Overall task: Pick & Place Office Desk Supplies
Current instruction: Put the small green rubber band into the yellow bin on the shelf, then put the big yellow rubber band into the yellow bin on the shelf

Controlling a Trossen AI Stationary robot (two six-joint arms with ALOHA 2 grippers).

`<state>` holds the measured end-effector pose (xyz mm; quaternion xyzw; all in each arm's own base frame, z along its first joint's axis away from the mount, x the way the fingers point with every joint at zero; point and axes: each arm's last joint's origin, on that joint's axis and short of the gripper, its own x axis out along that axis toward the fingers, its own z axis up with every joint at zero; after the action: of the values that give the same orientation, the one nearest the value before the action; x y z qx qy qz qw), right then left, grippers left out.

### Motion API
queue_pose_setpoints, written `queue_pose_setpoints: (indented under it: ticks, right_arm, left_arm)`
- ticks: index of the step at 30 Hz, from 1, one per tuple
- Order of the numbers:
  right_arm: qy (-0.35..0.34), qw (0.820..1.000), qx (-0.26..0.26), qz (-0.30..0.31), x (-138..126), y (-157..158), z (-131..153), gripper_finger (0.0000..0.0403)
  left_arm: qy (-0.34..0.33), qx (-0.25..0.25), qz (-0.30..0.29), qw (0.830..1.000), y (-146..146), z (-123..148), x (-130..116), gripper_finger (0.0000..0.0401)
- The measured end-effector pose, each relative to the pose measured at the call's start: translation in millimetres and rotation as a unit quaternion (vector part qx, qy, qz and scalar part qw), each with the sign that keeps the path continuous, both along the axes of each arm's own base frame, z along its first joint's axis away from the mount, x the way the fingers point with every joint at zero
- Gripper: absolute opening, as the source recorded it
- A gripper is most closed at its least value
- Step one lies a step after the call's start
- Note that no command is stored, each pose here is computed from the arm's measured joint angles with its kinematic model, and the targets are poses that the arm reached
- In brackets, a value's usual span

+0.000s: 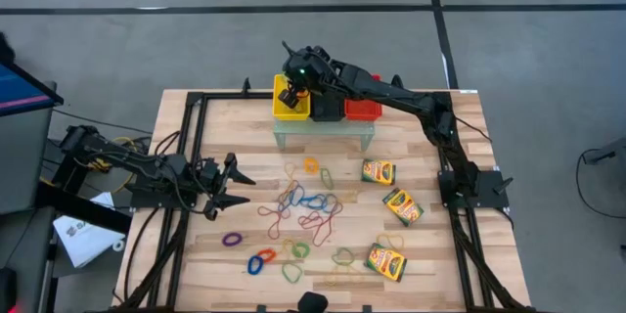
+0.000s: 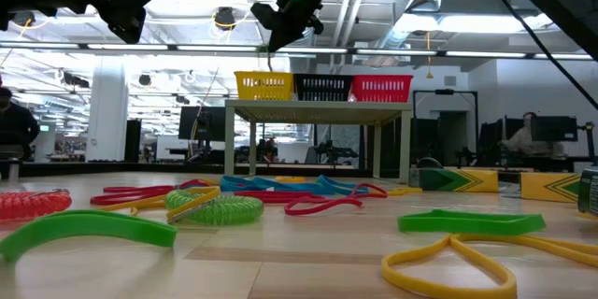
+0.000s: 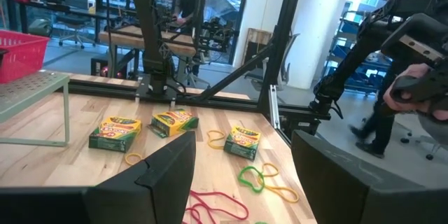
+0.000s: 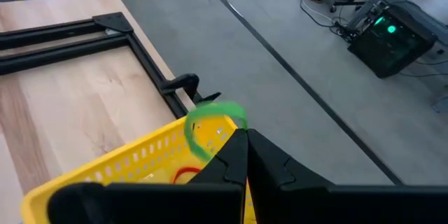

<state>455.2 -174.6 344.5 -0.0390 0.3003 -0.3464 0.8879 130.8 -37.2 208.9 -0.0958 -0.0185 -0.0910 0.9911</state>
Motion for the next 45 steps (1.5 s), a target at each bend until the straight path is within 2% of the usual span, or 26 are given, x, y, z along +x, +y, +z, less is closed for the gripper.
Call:
queue_pose_setpoints:
  ticks: [9, 21, 26, 34, 37, 39, 45]
  right_arm:
    - [0.019, 1.0, 0.007, -0.002, 0, -2, -14, 0.0]
    - [0.045, 0.999, 0.019, -0.006, -4, -3, -18, 0.0006]
    - [0.057, 0.998, 0.012, 0.006, -3, 1, -19, 0.0057]
    - [0.056, 0.998, 0.012, 0.005, -3, 1, -18, 0.0189]
    - [0.048, 0.999, 0.011, 0.007, -5, 5, -9, 0.022]
    - [0.035, 0.999, 0.006, 0.013, -8, 12, 7, 0.0226]
    - [0.009, 0.999, -0.002, 0.047, -37, 46, 63, 0.0203]
  left_arm:
    - [0.0, 0.004, 0.0, 1.0, 0, 0, 0, 0.0229]
    - [-0.002, 0.009, 0.001, 1.0, 0, 0, 0, 0.0229]
    - [-0.002, 0.009, 0.0, 1.0, 0, 0, 0, 0.0229]
    - [-0.002, 0.009, 0.0, 1.0, 0, 0, 0, 0.0229]
    - [-0.002, 0.009, 0.001, 1.0, 0, 0, 0, 0.0229]
    - [-0.003, 0.009, 0.0, 1.0, 0, 0, 0, 0.0229]
    - [-0.007, 0.008, 0.001, 1.0, 0, 1, 0, 0.0229]
